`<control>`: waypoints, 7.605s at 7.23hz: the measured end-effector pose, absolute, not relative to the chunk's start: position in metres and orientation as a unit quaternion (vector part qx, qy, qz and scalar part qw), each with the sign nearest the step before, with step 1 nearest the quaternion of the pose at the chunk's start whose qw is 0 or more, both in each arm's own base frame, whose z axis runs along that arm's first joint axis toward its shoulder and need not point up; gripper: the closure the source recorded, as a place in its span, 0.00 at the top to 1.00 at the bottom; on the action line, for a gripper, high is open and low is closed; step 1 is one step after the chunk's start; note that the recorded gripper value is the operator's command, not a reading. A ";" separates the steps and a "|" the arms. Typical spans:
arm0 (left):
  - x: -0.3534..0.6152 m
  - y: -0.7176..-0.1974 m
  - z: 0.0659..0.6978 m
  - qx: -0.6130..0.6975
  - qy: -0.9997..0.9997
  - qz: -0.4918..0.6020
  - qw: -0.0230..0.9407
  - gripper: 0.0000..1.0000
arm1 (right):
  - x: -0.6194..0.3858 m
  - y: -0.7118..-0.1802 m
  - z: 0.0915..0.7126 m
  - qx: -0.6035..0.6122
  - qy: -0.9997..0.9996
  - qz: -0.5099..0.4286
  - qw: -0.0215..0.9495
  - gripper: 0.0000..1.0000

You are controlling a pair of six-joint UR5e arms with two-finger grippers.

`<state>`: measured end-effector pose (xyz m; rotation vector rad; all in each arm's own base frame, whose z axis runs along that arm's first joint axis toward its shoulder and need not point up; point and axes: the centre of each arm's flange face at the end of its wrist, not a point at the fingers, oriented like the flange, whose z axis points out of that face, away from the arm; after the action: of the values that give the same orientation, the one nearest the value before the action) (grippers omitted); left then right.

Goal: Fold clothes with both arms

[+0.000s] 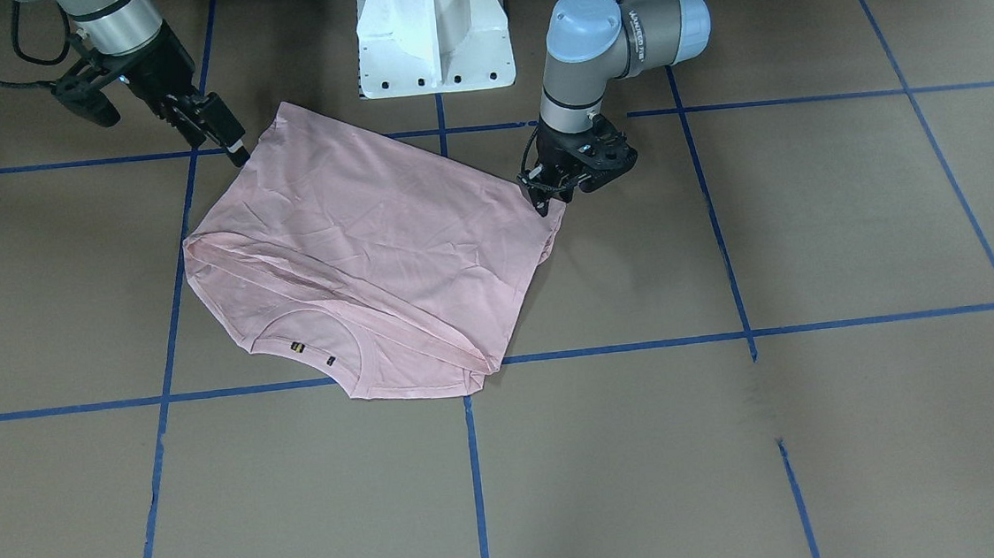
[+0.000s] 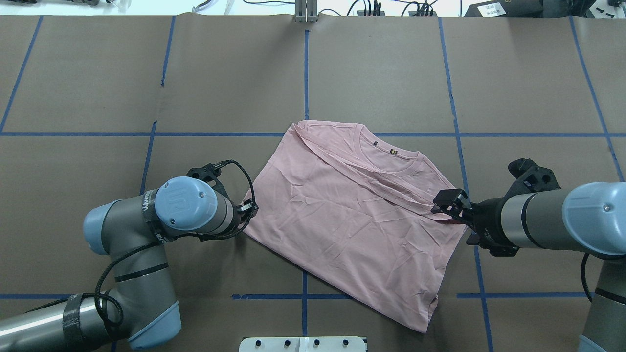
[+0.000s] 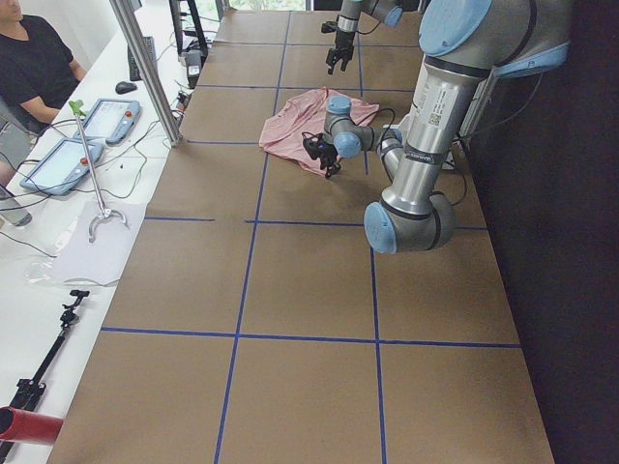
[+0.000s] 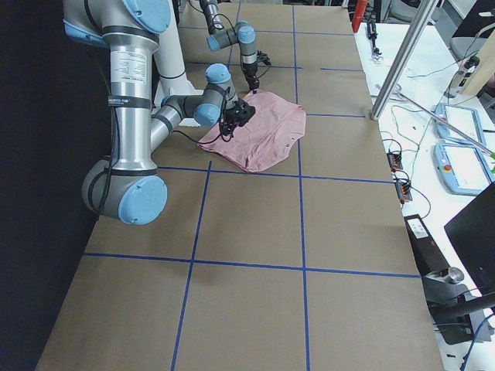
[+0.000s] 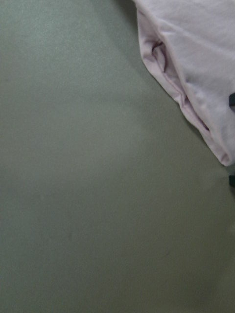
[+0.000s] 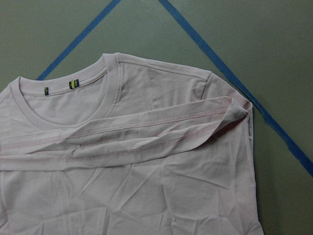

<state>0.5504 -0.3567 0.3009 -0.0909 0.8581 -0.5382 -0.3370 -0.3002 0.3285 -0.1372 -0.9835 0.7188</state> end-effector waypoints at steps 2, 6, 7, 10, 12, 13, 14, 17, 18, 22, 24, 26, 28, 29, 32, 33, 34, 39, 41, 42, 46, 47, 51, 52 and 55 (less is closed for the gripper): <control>0.544 -0.362 0.296 -0.041 0.397 -0.261 0.879 0.00 | -0.337 -0.300 0.328 -0.064 -0.462 0.337 0.818 1.00; 0.485 -0.447 0.278 0.049 0.398 -0.239 0.884 0.00 | -0.338 -0.300 0.327 -0.065 -0.463 0.337 0.818 1.00; 0.478 -0.485 0.279 0.081 0.400 -0.236 0.882 0.00 | -0.338 -0.300 0.326 -0.064 -0.465 0.336 0.817 1.00; 0.502 -0.625 0.266 0.139 0.421 -0.259 0.858 0.00 | -0.337 -0.303 0.323 -0.062 -0.468 0.338 0.814 1.00; 0.507 -0.688 0.266 0.167 0.421 -0.257 0.854 0.53 | -0.336 -0.305 0.322 -0.060 -0.469 0.340 0.813 1.00; 0.505 -0.702 0.274 0.179 0.422 -0.252 0.853 0.58 | -0.336 -0.307 0.320 -0.059 -0.471 0.341 0.811 1.00; 0.501 -0.703 0.277 0.185 0.427 -0.248 0.850 0.58 | -0.342 -0.309 0.313 -0.057 -0.478 0.338 0.809 1.00; 0.429 -0.614 0.303 0.165 0.497 -0.212 0.825 0.58 | -0.431 -0.332 0.269 -0.057 -0.468 0.307 0.826 1.00; 0.413 -0.592 0.306 0.154 0.512 -0.207 0.819 0.58 | -0.472 -0.329 0.243 -0.045 -0.445 0.261 0.856 1.00; 0.405 -0.576 0.311 0.141 0.520 -0.206 0.817 0.58 | -0.561 -0.332 0.217 0.055 -0.379 -0.015 0.924 1.00; 0.409 -0.575 0.313 0.138 0.519 -0.205 0.818 0.58 | -0.594 -0.345 0.212 0.075 -0.358 -0.065 0.928 1.00; 0.409 -0.574 0.313 0.138 0.519 -0.205 0.818 0.59 | -0.608 -0.351 0.222 0.082 -0.339 -0.086 0.933 1.00; 0.409 -0.574 0.313 0.138 0.520 -0.204 0.818 0.60 | -0.609 -0.353 0.239 0.085 -0.314 -0.100 0.940 1.00; 0.409 -0.574 0.313 0.138 0.520 -0.204 0.818 0.60 | -0.607 -0.355 0.247 0.086 -0.303 -0.106 0.943 1.00; 0.409 -0.573 0.311 0.138 0.522 -0.204 0.817 0.60 | -0.568 -0.357 0.284 0.088 -0.288 -0.106 0.948 1.00; 0.408 -0.573 0.310 0.137 0.523 -0.206 0.816 0.60 | -0.545 -0.353 0.299 0.090 -0.286 -0.106 0.948 1.00; 0.408 -0.573 0.309 0.136 0.523 -0.207 0.815 0.60 | -0.527 -0.345 0.310 0.091 -0.285 -0.111 0.948 1.00; 0.407 -0.573 0.308 0.136 0.524 -0.208 0.814 0.60 | -0.577 -0.379 0.263 0.109 -0.291 -0.095 0.946 1.00; 0.406 -0.572 0.311 0.136 0.523 -0.209 0.815 0.60 | -0.597 -0.393 0.253 0.110 -0.293 -0.086 0.946 1.00; 0.406 -0.572 0.312 0.135 0.522 -0.209 0.815 0.61 | -0.602 -0.398 0.253 0.113 -0.299 -0.083 0.944 1.00; 0.405 -0.572 0.313 0.134 0.523 -0.211 0.815 0.61 | -0.588 -0.420 0.266 0.114 -0.296 -0.074 0.946 1.00; 0.406 -0.571 0.312 0.134 0.523 -0.212 0.815 0.61 | -0.576 -0.424 0.276 0.112 -0.293 -0.070 0.947 1.00; 0.405 -0.570 0.308 0.135 0.526 -0.211 0.813 0.61 | -0.512 -0.419 0.326 0.116 -0.279 -0.087 0.949 1.00; 0.403 -0.569 0.306 0.136 0.528 -0.211 0.811 0.61 | -0.515 -0.423 0.313 0.119 -0.286 -0.082 0.947 1.00; 0.391 -0.556 0.295 0.131 0.542 -0.202 0.805 0.61 | -0.540 -0.407 0.269 0.099 -0.328 0.035 0.939 0.87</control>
<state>0.3913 -0.5557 0.2951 0.2803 1.1594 -0.4334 -0.5398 -0.4074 0.2688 0.2017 -0.6688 0.0720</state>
